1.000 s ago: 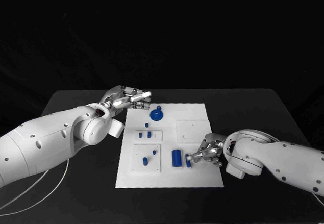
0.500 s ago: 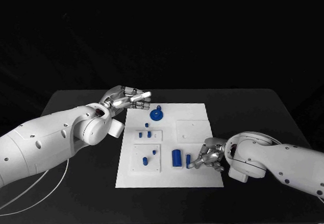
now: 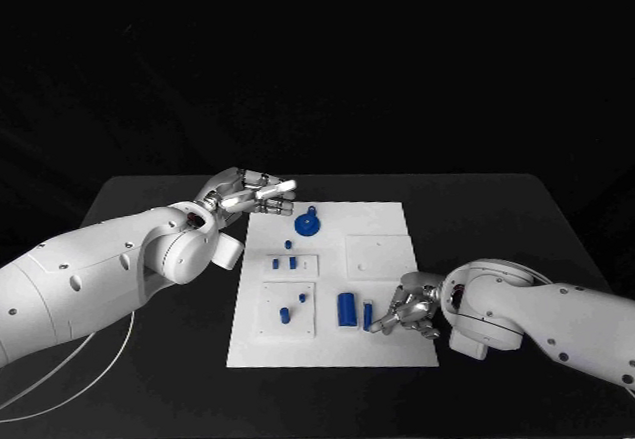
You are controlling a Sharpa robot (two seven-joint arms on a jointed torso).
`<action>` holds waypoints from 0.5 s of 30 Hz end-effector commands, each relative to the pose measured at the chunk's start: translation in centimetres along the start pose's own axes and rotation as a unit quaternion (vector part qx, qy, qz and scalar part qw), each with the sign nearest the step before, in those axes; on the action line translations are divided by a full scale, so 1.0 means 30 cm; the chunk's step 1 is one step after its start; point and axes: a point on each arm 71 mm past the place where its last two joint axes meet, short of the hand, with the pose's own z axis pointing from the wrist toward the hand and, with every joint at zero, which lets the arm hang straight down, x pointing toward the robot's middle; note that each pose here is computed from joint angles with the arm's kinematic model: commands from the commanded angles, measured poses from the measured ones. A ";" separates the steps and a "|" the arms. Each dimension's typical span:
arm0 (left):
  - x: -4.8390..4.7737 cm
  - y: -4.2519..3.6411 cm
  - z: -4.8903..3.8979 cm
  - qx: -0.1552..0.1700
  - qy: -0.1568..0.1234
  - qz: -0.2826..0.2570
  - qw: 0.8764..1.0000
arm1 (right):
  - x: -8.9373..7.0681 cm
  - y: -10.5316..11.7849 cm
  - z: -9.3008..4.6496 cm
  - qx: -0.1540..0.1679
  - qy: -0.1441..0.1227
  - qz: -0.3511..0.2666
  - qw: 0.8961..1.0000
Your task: Assemble the parts on the task board
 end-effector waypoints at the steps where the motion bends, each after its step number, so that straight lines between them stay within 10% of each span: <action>1: 0.004 -0.003 0.001 0.002 0.004 0.001 1.000 | 0.004 -0.004 0.003 0.002 -0.001 0.001 1.000; 15: -0.001 0.000 -0.001 0.001 0.002 0.001 1.000 | -0.008 -0.004 -0.001 -0.005 -0.016 0.009 1.000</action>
